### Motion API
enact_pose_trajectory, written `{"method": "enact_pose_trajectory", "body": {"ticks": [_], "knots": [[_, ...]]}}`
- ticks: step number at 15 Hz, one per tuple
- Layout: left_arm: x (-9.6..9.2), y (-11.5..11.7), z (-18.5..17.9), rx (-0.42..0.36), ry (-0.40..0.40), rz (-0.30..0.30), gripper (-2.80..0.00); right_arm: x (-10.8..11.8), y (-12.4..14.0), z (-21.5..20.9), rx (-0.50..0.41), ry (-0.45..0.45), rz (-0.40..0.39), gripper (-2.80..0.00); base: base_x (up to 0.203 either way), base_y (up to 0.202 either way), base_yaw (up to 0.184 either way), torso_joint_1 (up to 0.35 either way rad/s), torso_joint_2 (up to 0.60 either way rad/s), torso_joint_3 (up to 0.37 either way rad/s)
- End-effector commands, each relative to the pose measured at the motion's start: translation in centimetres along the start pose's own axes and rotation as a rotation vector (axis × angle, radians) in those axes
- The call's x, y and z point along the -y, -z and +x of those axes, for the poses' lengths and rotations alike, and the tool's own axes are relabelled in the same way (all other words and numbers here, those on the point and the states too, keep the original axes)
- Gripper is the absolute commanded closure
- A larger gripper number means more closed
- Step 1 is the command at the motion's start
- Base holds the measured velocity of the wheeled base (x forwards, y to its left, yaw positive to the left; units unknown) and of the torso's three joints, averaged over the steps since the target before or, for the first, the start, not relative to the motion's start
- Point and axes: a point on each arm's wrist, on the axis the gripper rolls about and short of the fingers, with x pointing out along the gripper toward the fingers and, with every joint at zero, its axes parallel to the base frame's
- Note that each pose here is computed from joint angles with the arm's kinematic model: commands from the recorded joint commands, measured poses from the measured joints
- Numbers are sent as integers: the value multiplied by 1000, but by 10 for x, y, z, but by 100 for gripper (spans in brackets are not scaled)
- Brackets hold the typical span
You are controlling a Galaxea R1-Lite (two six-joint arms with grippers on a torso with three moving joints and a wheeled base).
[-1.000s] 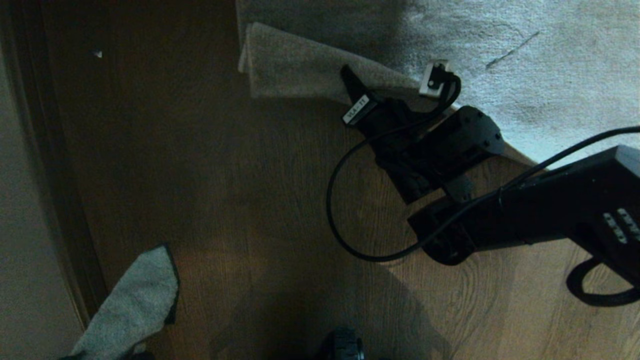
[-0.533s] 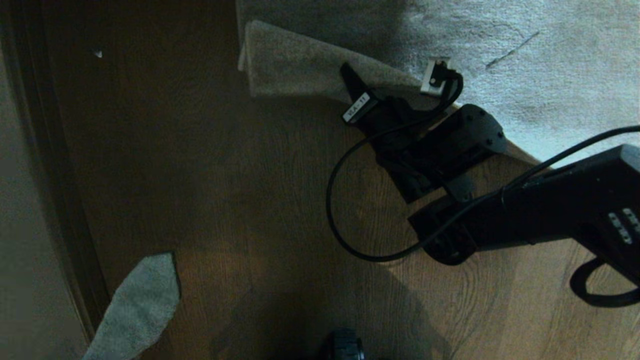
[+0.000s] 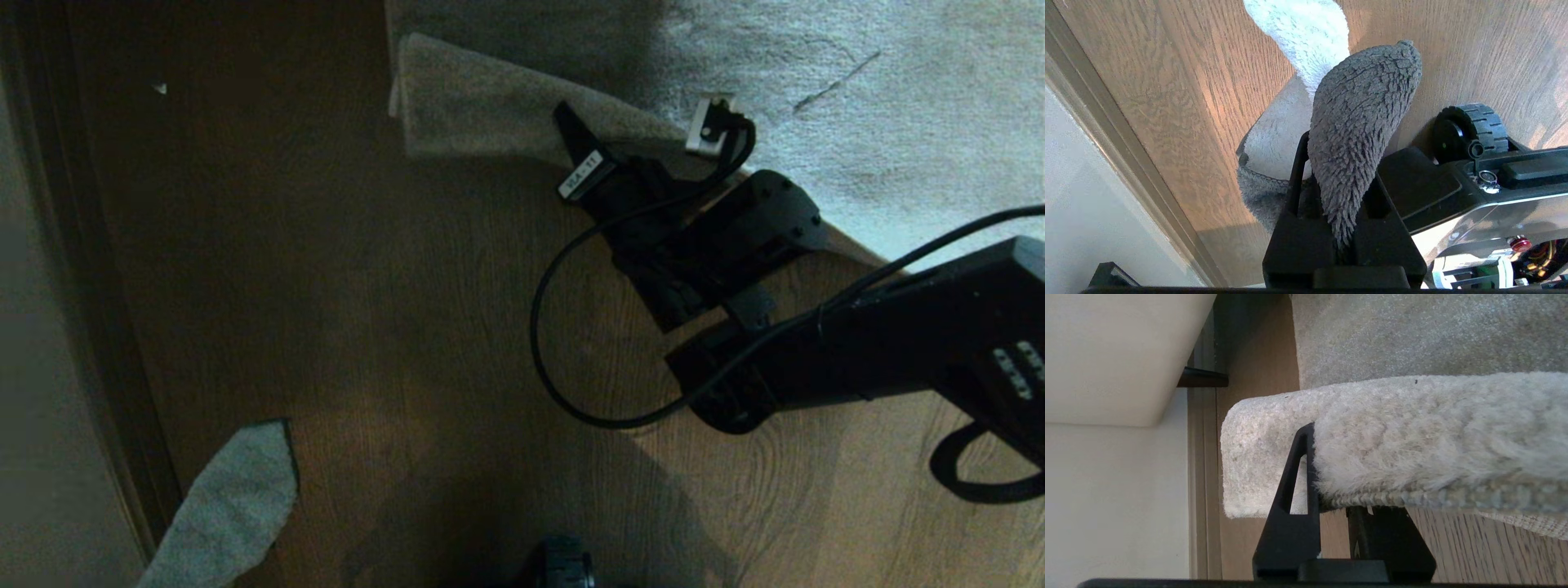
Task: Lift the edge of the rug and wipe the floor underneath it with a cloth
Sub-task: Lay down the carpet
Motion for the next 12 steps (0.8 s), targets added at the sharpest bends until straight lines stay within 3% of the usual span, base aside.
{"method": "enact_pose_trajectory", "body": {"ticks": [1, 9, 12], "knots": [[0, -1, 0, 2, -2, -2, 0, -1, -3, 0, 42, -17, 6, 0, 0, 0, 0, 0, 0, 0], [0, -1, 1, 10, -41, -14, 0, -2, -4, 0, 46, -19, 14, 0, 0, 0, 0, 0, 0, 0], [0, -1, -1, 37, -163, -47, 0, -1, -2, 0, 43, -17, 13, 0, 0, 0, 0, 0, 0, 0]]}}
